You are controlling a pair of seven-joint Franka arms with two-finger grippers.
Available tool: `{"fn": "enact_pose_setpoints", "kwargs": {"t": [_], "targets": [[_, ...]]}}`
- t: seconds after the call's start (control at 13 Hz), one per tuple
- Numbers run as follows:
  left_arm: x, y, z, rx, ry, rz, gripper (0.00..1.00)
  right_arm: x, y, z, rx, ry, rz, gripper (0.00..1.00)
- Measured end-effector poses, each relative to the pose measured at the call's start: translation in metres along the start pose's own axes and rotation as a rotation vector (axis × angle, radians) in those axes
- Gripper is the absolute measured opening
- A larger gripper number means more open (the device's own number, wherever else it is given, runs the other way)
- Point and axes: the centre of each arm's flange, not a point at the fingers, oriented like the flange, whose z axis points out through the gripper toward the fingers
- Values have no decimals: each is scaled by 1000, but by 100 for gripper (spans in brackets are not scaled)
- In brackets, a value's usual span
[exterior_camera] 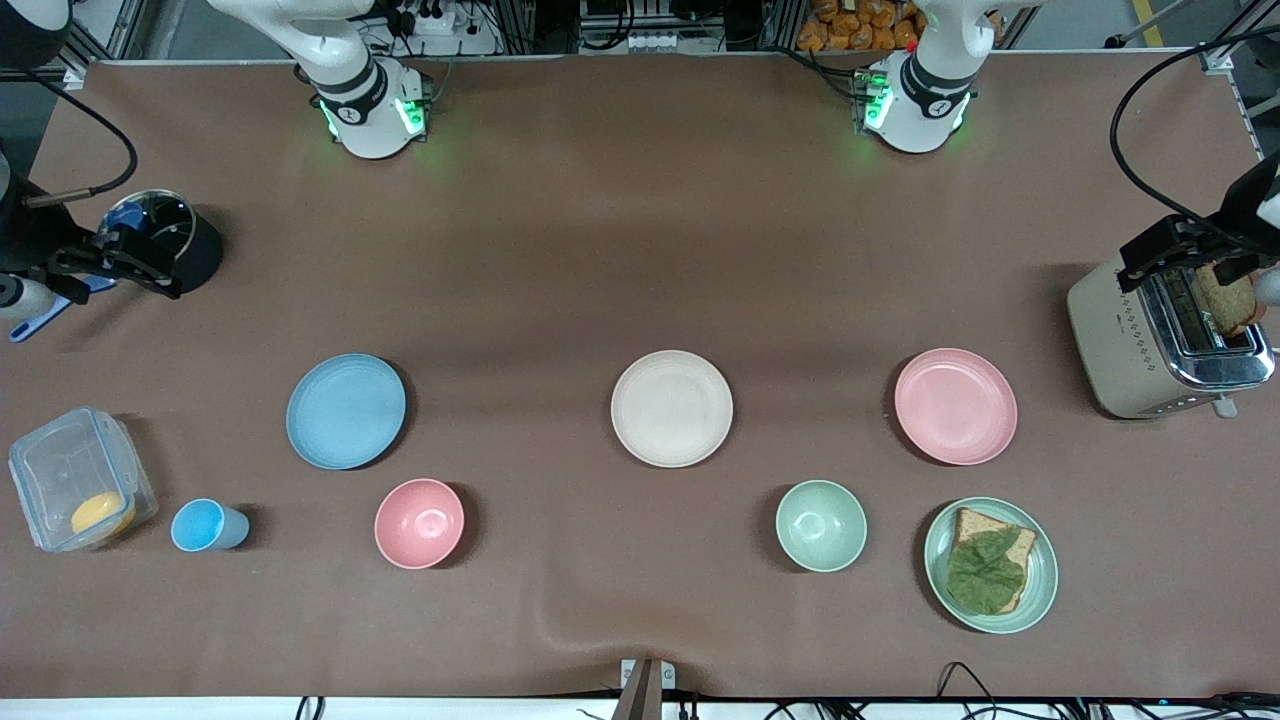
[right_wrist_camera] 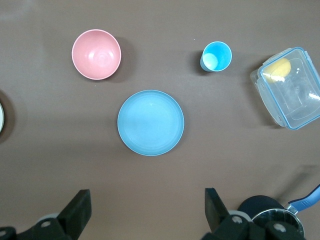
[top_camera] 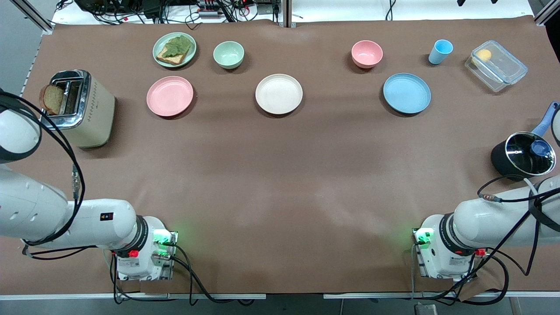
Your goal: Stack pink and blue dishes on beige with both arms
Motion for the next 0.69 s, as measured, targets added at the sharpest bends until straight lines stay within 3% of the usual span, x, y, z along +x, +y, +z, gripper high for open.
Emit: {"fn": "enact_pose_setpoints", "kwargs": {"t": [0.46, 0.69], "targets": [[-3, -6, 6, 4, -44, -10, 100, 0, 0, 11, 1, -21, 1, 100], [7, -9, 63, 20, -135, -60, 100, 0, 5, 15, 1, -27, 8, 100]]}}
